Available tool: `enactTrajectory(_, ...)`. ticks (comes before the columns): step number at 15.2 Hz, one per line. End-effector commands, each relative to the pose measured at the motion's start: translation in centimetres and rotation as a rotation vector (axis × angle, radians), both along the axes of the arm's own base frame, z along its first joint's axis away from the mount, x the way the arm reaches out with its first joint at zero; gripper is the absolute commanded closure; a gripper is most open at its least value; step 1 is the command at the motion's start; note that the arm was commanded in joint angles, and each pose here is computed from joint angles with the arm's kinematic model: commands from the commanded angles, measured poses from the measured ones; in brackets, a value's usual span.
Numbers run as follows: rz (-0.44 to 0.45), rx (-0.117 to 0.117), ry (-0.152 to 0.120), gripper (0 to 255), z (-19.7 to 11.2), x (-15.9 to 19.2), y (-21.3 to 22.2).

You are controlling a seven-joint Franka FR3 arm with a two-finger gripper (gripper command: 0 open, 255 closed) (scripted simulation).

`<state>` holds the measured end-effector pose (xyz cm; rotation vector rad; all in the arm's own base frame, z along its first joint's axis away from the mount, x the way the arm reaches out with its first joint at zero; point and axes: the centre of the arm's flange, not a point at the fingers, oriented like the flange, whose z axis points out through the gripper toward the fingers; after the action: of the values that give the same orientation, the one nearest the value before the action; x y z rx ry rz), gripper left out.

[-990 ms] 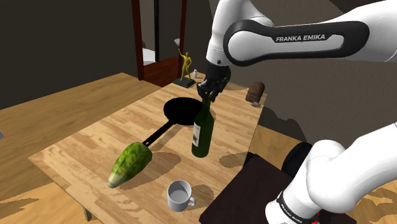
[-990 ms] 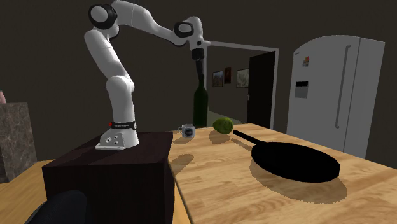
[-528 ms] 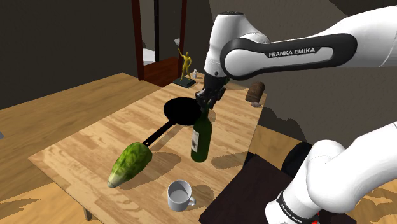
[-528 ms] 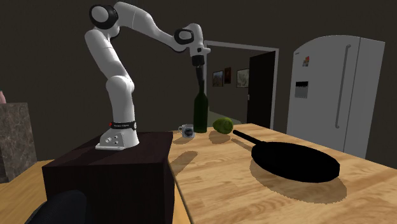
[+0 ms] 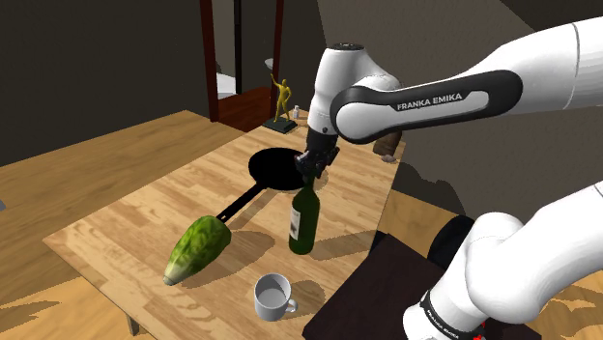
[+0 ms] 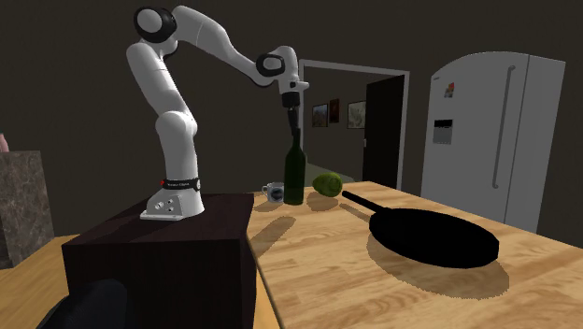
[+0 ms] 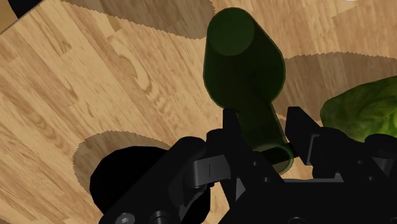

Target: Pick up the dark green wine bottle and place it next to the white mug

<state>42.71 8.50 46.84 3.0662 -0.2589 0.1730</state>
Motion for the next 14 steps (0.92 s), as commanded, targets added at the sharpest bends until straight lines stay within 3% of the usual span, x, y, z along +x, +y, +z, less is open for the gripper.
enactTrajectory(1, 0.000, 0.000, -0.001, 255, -1.0, 0.0, 0.0)
enactTrajectory(7, 0.000, 0.000, -0.001, 255, -4.2, 0.0, 0.0)
enactTrajectory(14, 0.000, 0.000, -0.001, 255, -4.2, 0.0, 0.0)
